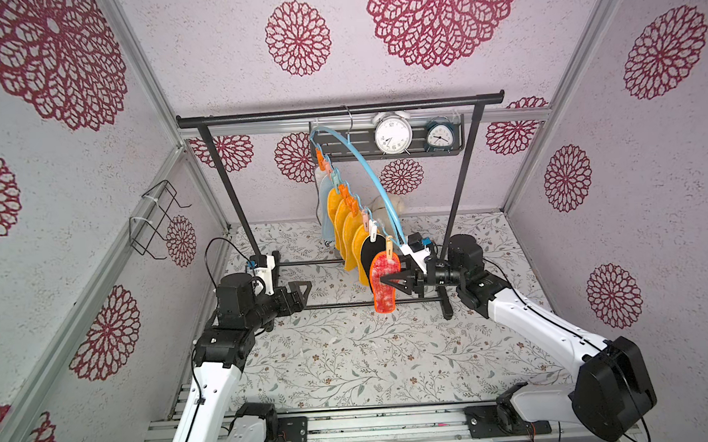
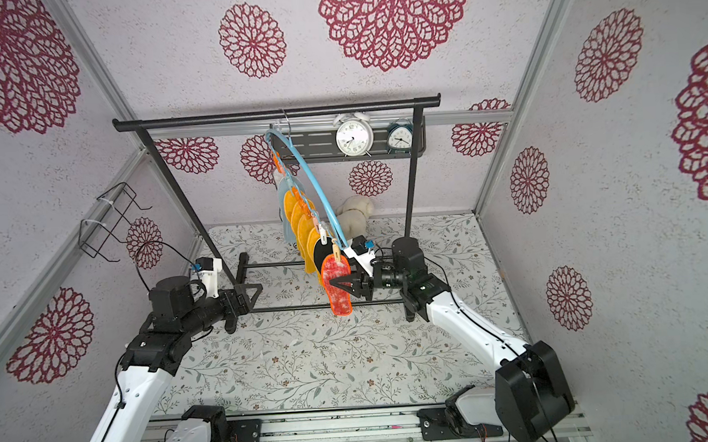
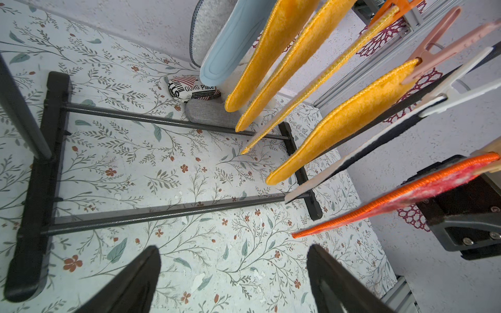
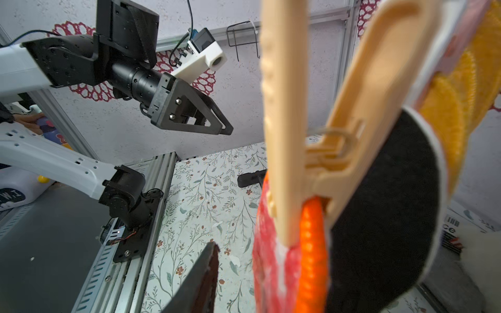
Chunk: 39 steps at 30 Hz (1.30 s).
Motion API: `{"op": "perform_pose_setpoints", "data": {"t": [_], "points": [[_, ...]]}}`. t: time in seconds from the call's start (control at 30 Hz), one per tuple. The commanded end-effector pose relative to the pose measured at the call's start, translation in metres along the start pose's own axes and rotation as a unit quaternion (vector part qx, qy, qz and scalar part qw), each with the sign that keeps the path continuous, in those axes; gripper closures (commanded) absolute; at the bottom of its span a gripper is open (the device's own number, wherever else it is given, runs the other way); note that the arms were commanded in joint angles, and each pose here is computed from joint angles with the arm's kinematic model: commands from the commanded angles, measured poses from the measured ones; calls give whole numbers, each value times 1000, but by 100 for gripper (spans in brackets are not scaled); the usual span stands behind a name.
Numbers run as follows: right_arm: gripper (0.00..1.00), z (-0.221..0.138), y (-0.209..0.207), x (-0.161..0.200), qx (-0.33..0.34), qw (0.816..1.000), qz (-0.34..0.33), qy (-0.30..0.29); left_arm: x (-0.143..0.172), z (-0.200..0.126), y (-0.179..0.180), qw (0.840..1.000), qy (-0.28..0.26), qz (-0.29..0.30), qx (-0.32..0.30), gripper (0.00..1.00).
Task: Take the shoe insoles off the hanger
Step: Remove the insole from the hanger, then open the clamp at the hanger.
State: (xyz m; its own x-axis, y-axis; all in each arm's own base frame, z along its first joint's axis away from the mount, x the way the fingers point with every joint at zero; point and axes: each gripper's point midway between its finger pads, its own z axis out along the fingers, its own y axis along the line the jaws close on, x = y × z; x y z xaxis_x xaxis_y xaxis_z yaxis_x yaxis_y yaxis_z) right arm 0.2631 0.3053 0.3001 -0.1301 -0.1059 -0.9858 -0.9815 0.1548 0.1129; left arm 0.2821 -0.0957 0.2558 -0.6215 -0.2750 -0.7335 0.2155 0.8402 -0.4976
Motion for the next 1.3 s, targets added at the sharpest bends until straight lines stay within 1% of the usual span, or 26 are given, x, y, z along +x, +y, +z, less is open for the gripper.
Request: {"op": "perform_pose_setpoints", "data": {"t": [0.0,0.1,0.2,0.33,0.4,0.5,0.57,0.63,0.7,0.8,0.9,0.97,1.13,1.27], "points": [[77,-2,12,-13,-17,999,-18,-26,-9,-4,-8,1000,-7,11,11,13],[100,-3,15,-12,-19,999,-11,-32,-11,-5,-11,1000,-8,12,15,15],[100,-3,17,-11,-23,999,1,-40,-16,-9,-22,999,-10,20,36,16],[100,-2,21,-10,-28,999,10,-46,-31,-15,-55,993,-13,45,108,22],[100,-1,24,-12,-28,998,10,-48,-40,-19,-75,987,-16,71,142,24],[100,2,26,-14,-35,998,15,-51,-53,-21,-111,975,-18,122,187,24],[100,3,28,-14,-40,998,18,-50,-58,-18,-140,962,-15,157,221,23],[100,4,31,-15,-46,997,19,-50,-62,-14,-164,951,-9,176,253,23],[100,5,33,-14,-51,997,22,-49,-68,-9,-181,942,-7,181,281,22],[100,6,37,-14,-60,997,24,-49,-71,5,-197,932,0,189,309,20],[100,7,41,-12,-68,996,27,-46,-66,18,-208,922,30,185,339,20],[100,7,43,-12,-71,996,26,-47,-59,28,-211,918,47,183,348,20],[100,7,47,-11,-80,995,33,-44,-46,36,-224,903,67,184,383,20],[100,7,49,-9,-85,995,36,-42,-40,42,-233,896,79,184,396,23]]}}
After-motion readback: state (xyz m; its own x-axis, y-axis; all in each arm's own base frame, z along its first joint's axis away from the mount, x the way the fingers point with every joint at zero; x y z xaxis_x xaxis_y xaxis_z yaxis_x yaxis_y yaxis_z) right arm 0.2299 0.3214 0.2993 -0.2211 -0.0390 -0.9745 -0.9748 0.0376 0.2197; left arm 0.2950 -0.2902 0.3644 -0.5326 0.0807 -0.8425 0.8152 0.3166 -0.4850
